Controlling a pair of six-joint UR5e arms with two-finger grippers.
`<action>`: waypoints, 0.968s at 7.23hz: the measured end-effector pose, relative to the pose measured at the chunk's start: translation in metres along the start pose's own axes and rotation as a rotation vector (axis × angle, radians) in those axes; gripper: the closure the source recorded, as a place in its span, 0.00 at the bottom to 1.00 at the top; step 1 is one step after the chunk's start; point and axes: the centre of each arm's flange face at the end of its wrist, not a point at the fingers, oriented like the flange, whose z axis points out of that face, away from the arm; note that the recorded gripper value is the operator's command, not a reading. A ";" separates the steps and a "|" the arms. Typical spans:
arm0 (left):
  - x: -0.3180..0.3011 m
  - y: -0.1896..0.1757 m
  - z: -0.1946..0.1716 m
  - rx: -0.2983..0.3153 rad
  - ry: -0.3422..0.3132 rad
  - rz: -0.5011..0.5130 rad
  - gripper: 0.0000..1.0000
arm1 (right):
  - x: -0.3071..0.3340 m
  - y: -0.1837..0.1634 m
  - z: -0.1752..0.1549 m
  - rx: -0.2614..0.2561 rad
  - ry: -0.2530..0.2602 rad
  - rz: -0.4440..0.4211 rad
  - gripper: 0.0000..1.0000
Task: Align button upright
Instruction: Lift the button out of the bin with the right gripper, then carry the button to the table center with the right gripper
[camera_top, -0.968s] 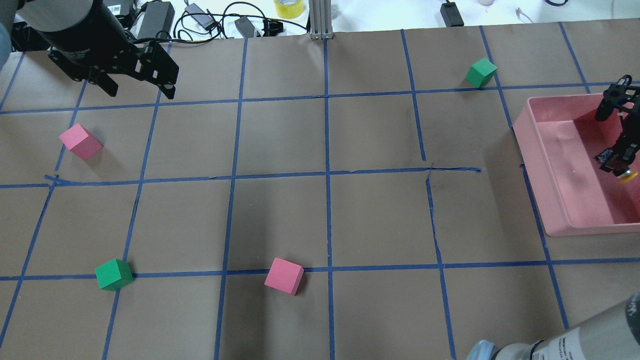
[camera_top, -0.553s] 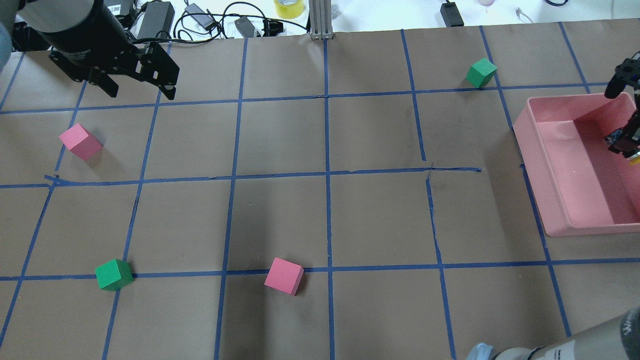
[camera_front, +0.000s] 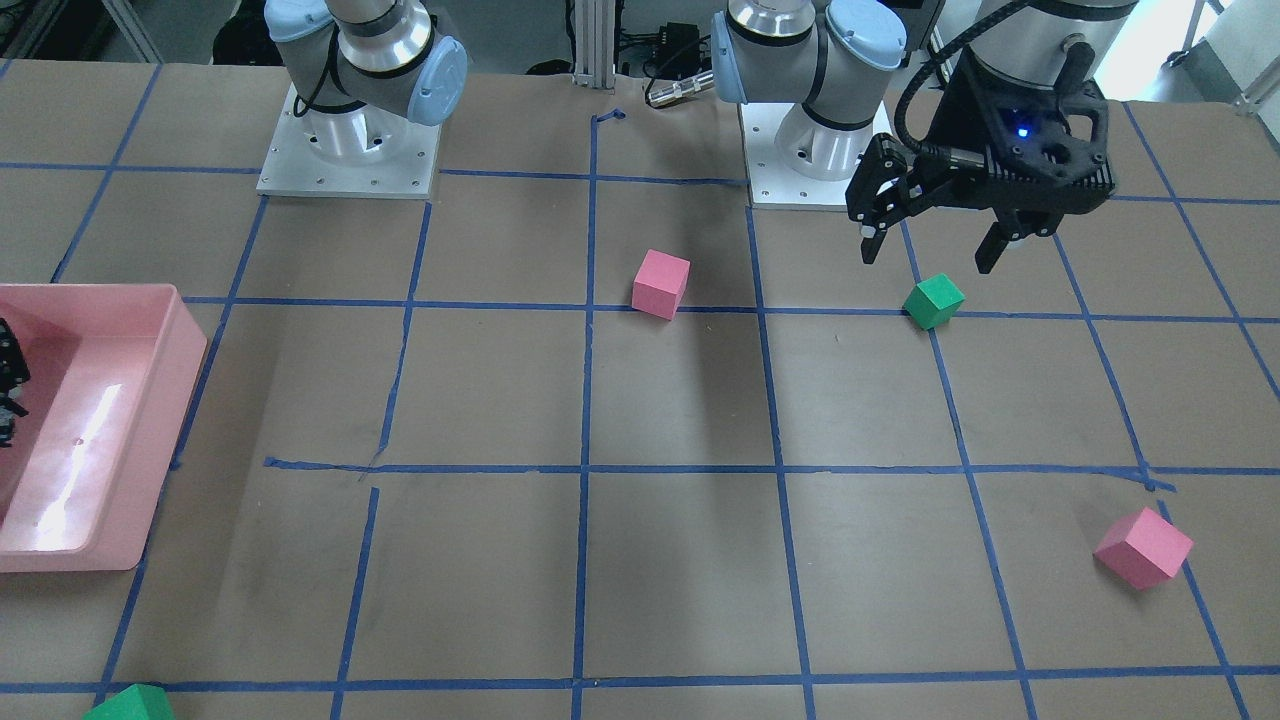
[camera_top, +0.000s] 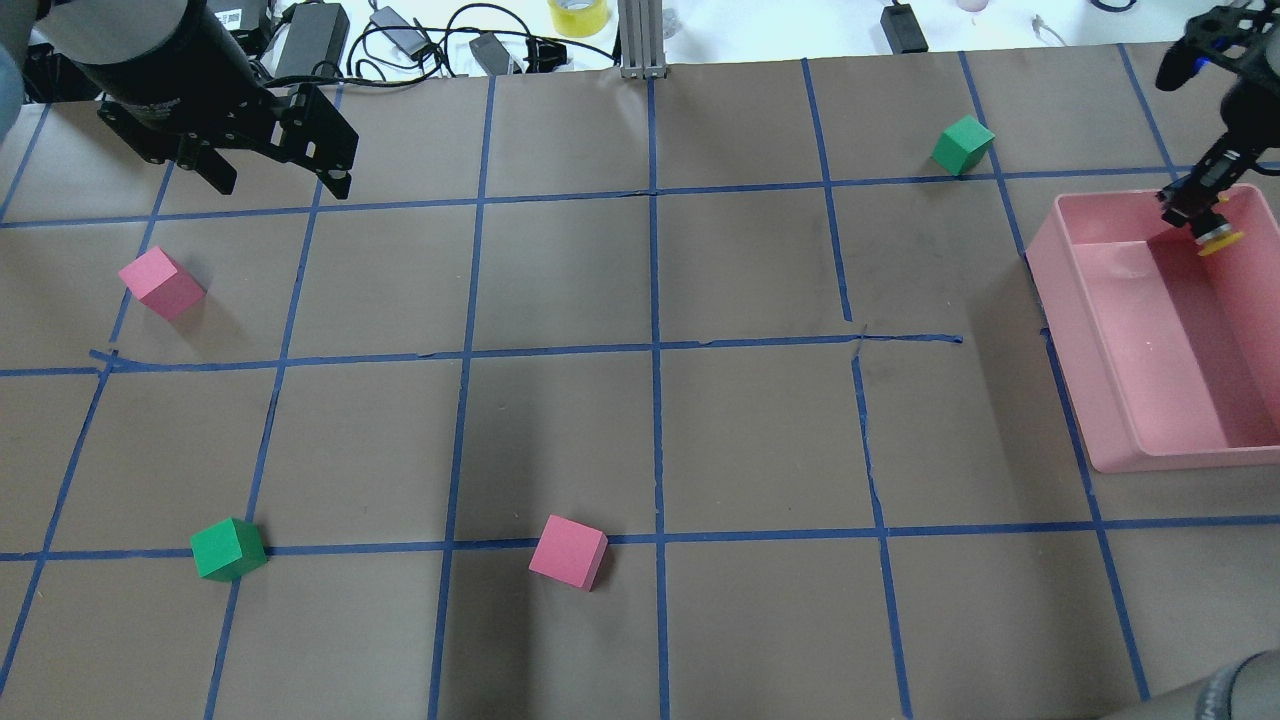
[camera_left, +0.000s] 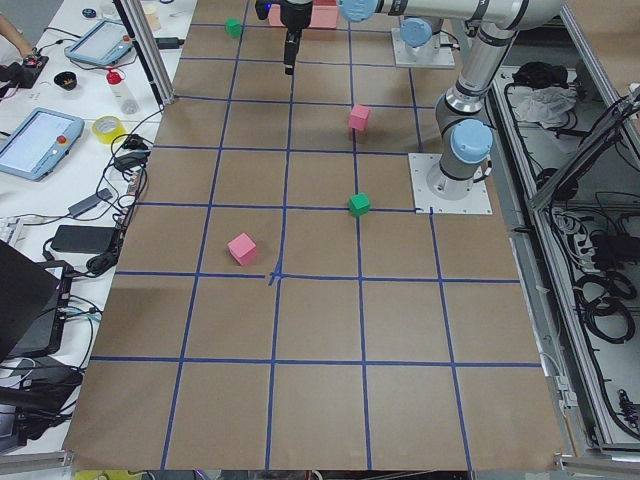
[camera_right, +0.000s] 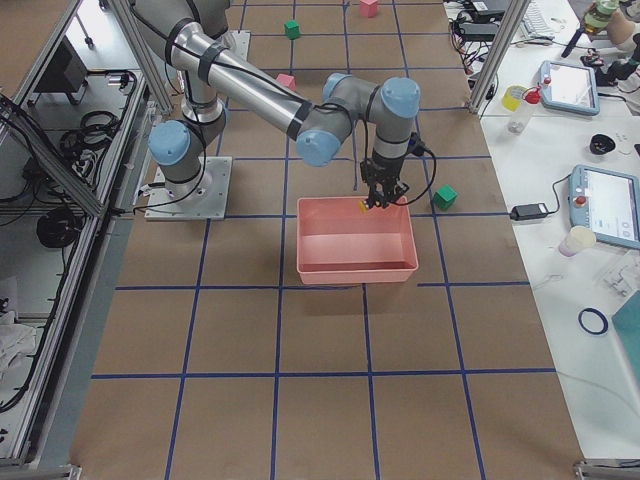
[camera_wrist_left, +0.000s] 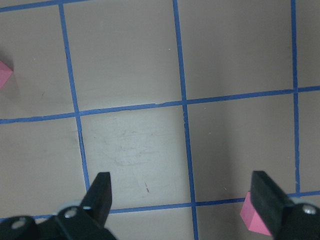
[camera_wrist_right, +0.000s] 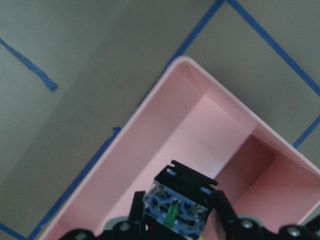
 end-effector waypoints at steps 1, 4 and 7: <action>0.000 0.000 0.000 -0.001 0.000 0.000 0.00 | -0.030 -0.037 -0.007 0.020 -0.008 0.078 1.00; 0.000 0.000 0.001 -0.001 0.000 0.001 0.00 | -0.115 -0.138 0.010 0.079 -0.127 0.322 1.00; 0.000 0.000 0.001 -0.001 0.000 0.000 0.00 | -0.189 -0.238 0.035 0.067 -0.185 0.361 1.00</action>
